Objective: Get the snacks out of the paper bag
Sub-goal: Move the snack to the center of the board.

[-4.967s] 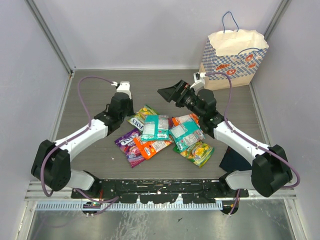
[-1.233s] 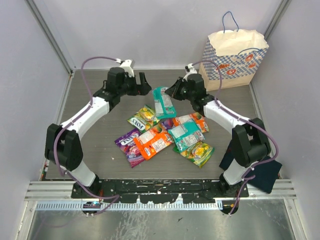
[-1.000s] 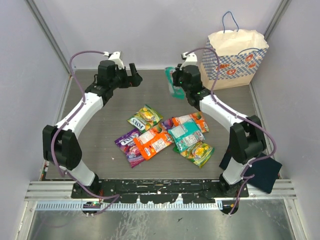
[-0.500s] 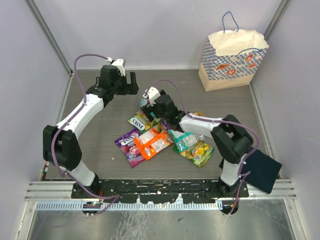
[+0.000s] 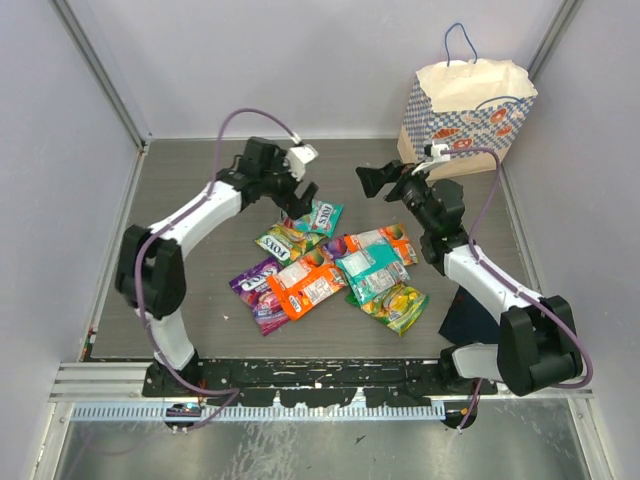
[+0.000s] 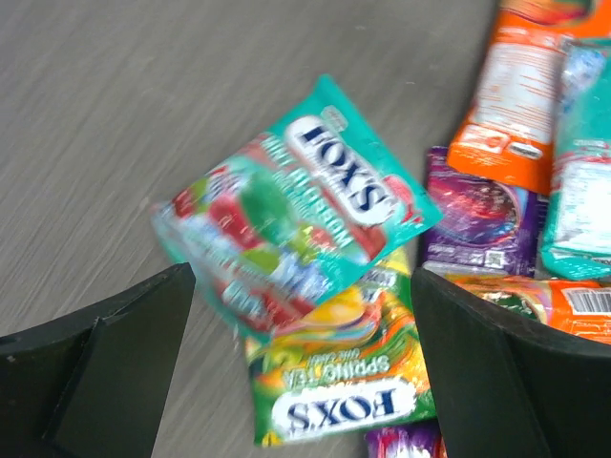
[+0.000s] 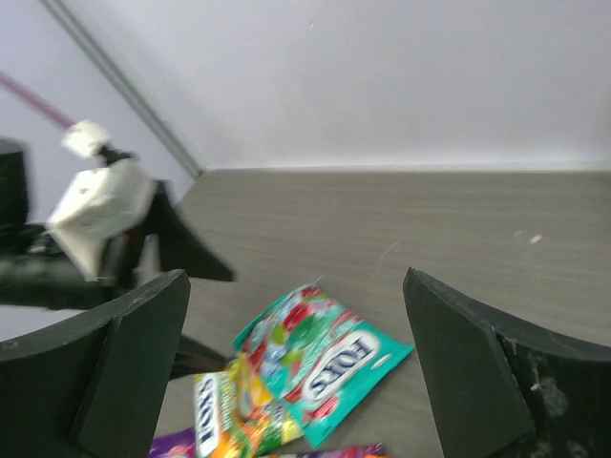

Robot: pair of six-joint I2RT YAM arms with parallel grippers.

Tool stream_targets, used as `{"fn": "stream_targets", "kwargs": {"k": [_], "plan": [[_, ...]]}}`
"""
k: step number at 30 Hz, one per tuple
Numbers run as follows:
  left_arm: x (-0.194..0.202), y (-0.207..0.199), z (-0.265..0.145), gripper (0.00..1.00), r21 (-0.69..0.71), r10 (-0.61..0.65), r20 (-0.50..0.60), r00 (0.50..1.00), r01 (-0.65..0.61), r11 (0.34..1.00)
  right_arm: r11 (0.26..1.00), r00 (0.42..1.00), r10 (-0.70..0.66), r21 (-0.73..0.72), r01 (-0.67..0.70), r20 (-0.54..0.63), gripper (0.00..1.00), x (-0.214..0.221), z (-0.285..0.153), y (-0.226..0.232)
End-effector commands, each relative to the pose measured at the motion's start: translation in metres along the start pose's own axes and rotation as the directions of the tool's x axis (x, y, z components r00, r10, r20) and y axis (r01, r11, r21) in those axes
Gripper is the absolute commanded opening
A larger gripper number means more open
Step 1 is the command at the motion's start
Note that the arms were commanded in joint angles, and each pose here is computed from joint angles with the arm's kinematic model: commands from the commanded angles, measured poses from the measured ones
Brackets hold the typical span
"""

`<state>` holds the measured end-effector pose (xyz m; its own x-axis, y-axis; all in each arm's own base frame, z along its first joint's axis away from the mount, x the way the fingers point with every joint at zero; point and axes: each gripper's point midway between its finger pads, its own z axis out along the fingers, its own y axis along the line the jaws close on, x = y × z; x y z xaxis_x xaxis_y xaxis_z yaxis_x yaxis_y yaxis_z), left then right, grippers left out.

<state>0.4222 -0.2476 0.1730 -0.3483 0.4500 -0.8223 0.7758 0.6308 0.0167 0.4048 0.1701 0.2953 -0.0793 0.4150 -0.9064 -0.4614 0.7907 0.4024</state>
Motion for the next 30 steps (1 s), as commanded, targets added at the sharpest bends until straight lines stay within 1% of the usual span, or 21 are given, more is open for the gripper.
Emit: {"fn": "stream_targets", "kwargs": {"k": [1,5,7,9,11,14,18,19,20,23,25,27,30], "plan": [[-0.020,-0.029,0.031,0.98,0.176,0.183,-0.002,0.983,-0.180,0.968,0.983,0.992,0.123,-0.135,-0.124,-0.015,1.00,0.000,-0.006,0.031],[-0.006,-0.034,0.056,1.00,0.242,0.173,-0.096,0.980,-0.146,0.959,0.981,0.989,0.146,-0.123,-0.148,-0.018,1.00,0.004,-0.012,0.023],[0.009,-0.032,0.067,0.97,0.250,0.158,-0.147,0.976,-0.118,0.961,0.980,0.987,0.162,-0.118,-0.162,-0.014,1.00,0.004,-0.014,0.020],[0.024,-0.026,0.078,0.92,0.234,0.139,-0.206,0.969,-0.089,0.968,0.977,0.984,0.178,-0.116,-0.178,-0.015,1.00,0.004,-0.016,0.017],[0.042,-0.018,0.088,0.85,0.214,0.088,-0.270,0.959,-0.030,0.976,0.975,0.981,0.191,-0.112,-0.192,-0.019,1.00,0.005,-0.016,0.013],[0.048,0.003,0.095,0.76,0.152,-0.029,-0.302,0.953,0.078,0.985,0.972,0.977,0.212,-0.101,-0.213,-0.023,1.00,0.007,-0.017,0.007],[0.057,0.043,0.096,0.61,-0.014,-0.193,-0.317,0.929,0.199,0.980,0.965,0.972,0.235,-0.114,-0.235,-0.018,1.00,0.005,-0.019,0.005],[0.060,0.056,0.094,0.57,-0.070,-0.245,-0.315,0.917,0.234,0.970,0.964,0.971,0.240,-0.113,-0.240,-0.019,1.00,0.006,-0.019,0.005],[0.064,0.068,0.092,0.55,-0.134,-0.283,-0.311,0.907,0.253,0.958,0.963,0.970,0.242,-0.114,-0.243,-0.016,1.00,0.005,-0.019,0.004],[0.075,0.109,0.083,0.56,-0.340,-0.382,-0.279,0.881,0.281,0.897,0.959,0.967,0.256,-0.122,-0.256,-0.014,1.00,0.004,-0.018,0.005],[0.082,0.137,0.073,0.58,-0.471,-0.441,-0.243,0.864,0.292,0.832,0.955,0.964,0.265,-0.131,-0.265,-0.016,1.00,0.004,-0.018,0.007],[0.091,0.157,0.063,0.59,-0.553,-0.494,-0.212,0.843,0.313,0.772,0.953,0.962,0.272,-0.136,-0.272,-0.019,1.00,0.003,-0.017,0.007],[0.099,0.178,0.047,0.61,-0.637,-0.558,-0.149,0.817,0.352,0.686,0.950,0.960,0.278,-0.143,-0.278,-0.023,1.00,0.003,-0.016,0.008]]}}
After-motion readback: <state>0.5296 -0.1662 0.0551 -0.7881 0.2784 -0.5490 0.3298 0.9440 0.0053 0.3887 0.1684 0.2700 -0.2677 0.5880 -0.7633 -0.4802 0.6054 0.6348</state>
